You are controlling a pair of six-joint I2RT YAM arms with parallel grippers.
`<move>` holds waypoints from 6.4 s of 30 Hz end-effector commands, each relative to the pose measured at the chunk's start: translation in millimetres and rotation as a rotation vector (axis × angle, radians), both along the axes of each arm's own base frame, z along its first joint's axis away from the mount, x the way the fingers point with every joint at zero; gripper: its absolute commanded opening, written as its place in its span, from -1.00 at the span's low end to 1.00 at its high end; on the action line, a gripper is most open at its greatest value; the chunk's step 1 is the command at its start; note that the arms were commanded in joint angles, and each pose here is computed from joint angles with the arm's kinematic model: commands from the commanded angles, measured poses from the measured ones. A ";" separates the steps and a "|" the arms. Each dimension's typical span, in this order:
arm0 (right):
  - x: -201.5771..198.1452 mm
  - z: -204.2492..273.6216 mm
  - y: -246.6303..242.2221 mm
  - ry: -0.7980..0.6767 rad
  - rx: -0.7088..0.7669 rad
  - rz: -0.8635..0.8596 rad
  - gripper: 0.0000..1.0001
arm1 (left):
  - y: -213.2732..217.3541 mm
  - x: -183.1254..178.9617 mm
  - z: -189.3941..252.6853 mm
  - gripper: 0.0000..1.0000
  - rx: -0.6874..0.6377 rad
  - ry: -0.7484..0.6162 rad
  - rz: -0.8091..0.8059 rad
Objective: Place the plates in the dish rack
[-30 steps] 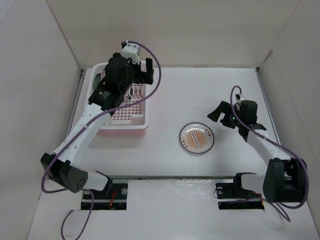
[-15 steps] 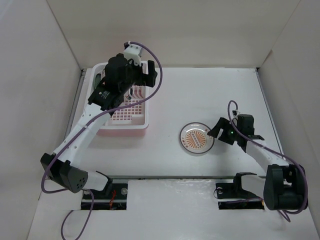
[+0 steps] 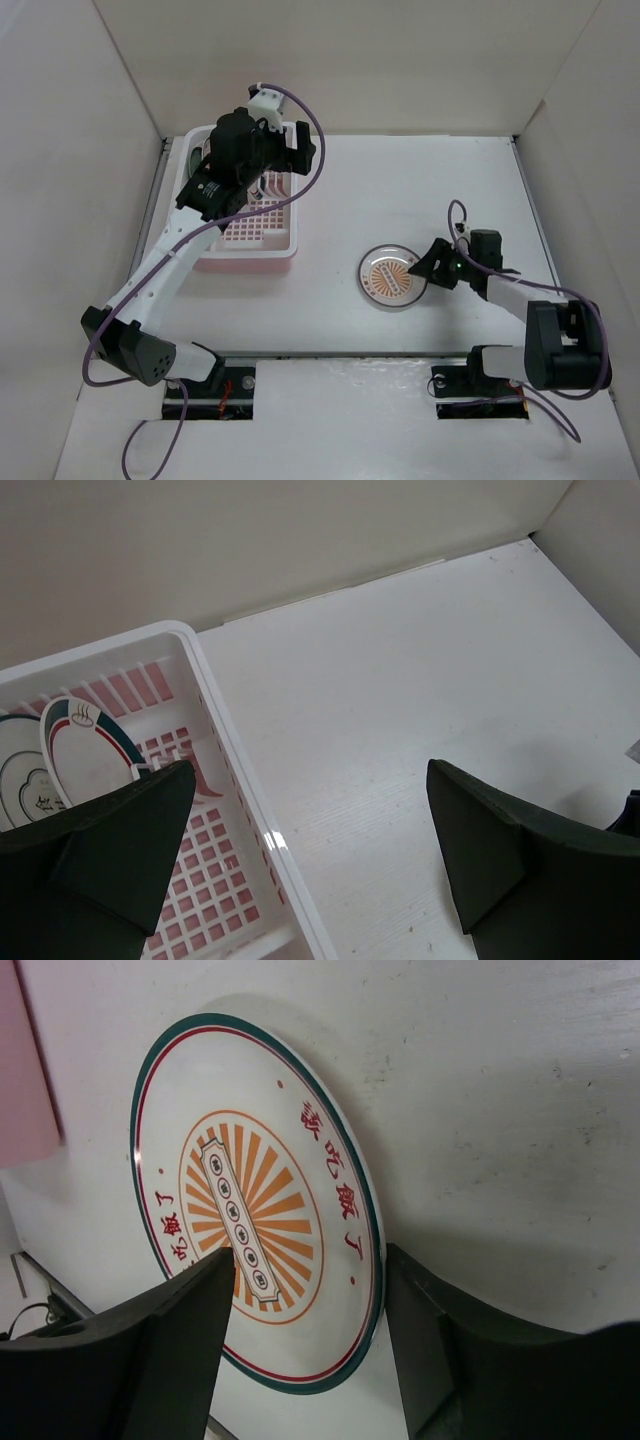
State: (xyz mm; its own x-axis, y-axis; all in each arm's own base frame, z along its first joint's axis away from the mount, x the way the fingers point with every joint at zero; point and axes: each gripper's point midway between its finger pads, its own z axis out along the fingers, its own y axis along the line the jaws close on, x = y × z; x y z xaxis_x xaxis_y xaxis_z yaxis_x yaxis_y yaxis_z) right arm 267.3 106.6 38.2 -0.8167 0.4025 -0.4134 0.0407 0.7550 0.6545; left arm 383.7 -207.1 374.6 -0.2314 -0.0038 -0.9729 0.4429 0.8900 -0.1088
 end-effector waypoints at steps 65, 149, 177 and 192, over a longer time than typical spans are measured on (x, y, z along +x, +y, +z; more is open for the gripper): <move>47.0 286.6 75.9 -0.791 0.300 0.328 -1.00 | -120.1 -59.0 -61.6 -1.00 -0.091 0.182 -0.824; 75.3 198.5 101.5 -0.591 0.181 0.297 1.00 | 84.9 106.5 -169.9 -0.70 0.401 0.062 0.730; 76.5 201.1 102.3 -0.601 0.170 0.314 1.00 | 88.6 54.5 -30.0 0.97 0.160 -0.066 0.687; 16.5 311.5 46.7 -0.777 -0.381 -0.059 1.00 | 119.0 -120.9 36.8 1.00 -0.159 -0.071 0.513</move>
State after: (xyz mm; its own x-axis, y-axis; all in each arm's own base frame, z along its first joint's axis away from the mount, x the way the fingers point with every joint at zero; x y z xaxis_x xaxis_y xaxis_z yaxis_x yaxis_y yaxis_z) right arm 293.1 197.2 345.6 -0.2730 0.2206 -0.9364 -0.4654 0.8216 0.3292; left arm 290.4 -104.6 422.5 -0.0718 -0.1943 -0.9783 -0.0409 0.9806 -0.1917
